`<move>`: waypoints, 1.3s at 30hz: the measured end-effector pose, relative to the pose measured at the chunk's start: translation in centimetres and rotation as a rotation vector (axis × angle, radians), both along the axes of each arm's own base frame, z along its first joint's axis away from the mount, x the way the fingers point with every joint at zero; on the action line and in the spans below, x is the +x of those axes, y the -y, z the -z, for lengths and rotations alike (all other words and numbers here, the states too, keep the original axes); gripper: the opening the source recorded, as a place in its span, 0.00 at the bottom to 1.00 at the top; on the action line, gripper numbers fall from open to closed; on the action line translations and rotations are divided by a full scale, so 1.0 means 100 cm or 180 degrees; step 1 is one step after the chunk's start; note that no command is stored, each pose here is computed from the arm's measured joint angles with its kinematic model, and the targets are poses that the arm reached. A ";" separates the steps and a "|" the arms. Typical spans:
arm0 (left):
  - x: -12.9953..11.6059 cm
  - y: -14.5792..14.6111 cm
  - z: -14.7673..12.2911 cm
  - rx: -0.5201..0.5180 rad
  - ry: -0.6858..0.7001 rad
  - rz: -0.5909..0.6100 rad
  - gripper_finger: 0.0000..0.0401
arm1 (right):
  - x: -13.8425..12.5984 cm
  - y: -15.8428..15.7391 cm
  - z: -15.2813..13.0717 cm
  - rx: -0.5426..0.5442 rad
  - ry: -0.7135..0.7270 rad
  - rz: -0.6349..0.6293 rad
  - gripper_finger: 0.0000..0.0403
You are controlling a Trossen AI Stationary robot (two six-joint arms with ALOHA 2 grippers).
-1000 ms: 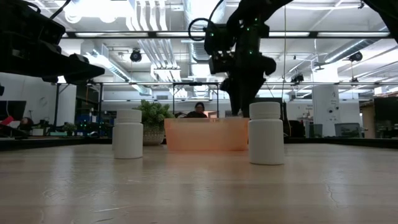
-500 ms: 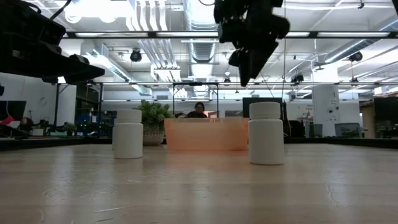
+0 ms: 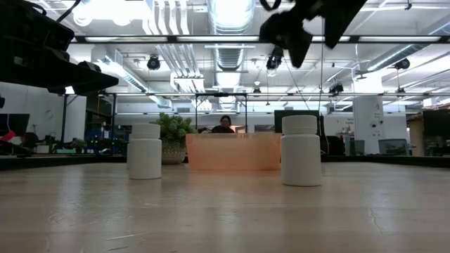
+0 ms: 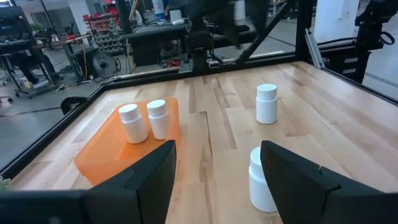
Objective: Pick and place pill bottles into a basket
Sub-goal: Put the white pill bottle into the orange bin
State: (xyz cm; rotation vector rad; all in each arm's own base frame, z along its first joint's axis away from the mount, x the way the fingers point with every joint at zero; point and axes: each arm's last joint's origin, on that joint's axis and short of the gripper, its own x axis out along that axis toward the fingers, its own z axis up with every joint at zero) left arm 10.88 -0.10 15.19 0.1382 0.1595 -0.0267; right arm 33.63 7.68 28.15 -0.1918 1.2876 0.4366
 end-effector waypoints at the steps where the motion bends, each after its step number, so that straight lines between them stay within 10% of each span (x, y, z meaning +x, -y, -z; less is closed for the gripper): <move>1: 0.000 0.000 0.000 0.0000 0.0001 -0.0002 0.54 | -0.001 -0.007 0.000 0.0010 0.0032 -0.0054 0.61; 39: 0.000 0.000 0.000 0.0000 0.0001 -0.0002 0.54 | 0.009 -0.016 -0.004 -0.0162 0.0477 -0.0084 0.60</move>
